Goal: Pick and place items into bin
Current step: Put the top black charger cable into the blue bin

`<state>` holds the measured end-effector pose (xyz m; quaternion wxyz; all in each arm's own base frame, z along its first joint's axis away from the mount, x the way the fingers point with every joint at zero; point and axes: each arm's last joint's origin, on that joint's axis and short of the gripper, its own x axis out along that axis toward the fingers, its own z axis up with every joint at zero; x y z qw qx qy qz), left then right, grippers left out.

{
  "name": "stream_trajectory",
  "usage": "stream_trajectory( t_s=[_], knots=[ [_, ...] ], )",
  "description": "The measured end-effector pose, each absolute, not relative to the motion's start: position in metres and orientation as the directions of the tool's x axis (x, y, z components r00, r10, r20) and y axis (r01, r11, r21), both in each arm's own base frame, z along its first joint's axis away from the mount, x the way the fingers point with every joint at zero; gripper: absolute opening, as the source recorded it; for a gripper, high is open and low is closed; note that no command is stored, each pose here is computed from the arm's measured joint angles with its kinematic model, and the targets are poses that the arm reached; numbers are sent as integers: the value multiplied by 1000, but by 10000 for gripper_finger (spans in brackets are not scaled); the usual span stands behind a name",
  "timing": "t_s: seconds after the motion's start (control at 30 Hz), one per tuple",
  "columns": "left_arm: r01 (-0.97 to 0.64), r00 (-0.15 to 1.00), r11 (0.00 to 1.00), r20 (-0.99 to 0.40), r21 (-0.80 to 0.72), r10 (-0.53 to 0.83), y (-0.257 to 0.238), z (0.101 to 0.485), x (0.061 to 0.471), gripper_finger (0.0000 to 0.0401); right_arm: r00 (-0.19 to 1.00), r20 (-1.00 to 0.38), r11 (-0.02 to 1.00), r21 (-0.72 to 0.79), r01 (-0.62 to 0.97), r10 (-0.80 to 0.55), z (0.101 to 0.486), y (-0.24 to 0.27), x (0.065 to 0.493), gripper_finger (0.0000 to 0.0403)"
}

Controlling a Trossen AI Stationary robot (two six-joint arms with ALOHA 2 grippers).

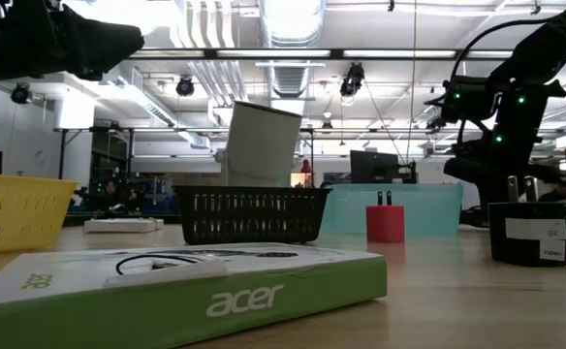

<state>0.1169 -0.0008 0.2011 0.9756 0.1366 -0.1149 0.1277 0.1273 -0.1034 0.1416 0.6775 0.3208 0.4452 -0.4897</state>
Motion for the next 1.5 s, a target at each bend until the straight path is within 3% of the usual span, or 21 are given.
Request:
stream_trajectory(
  t_s=[0.57, 1.23, 1.5],
  knots=[
    [-280, 942, 930, 255, 239, 218, -1, 201, 117, 208, 150, -903, 339, 4, 941, -403, 196, -116, 144, 20],
    [-280, 942, 930, 255, 238, 218, -1, 201, 117, 208, 305, -800, 453, 47, 890, -517, 236, -121, 169, 20],
    [-282, 939, 931, 265, 232, 218, -1, 202, 117, 208, 526, -678, 621, 129, 773, -514, 249, -106, 197, 20]
  ],
)
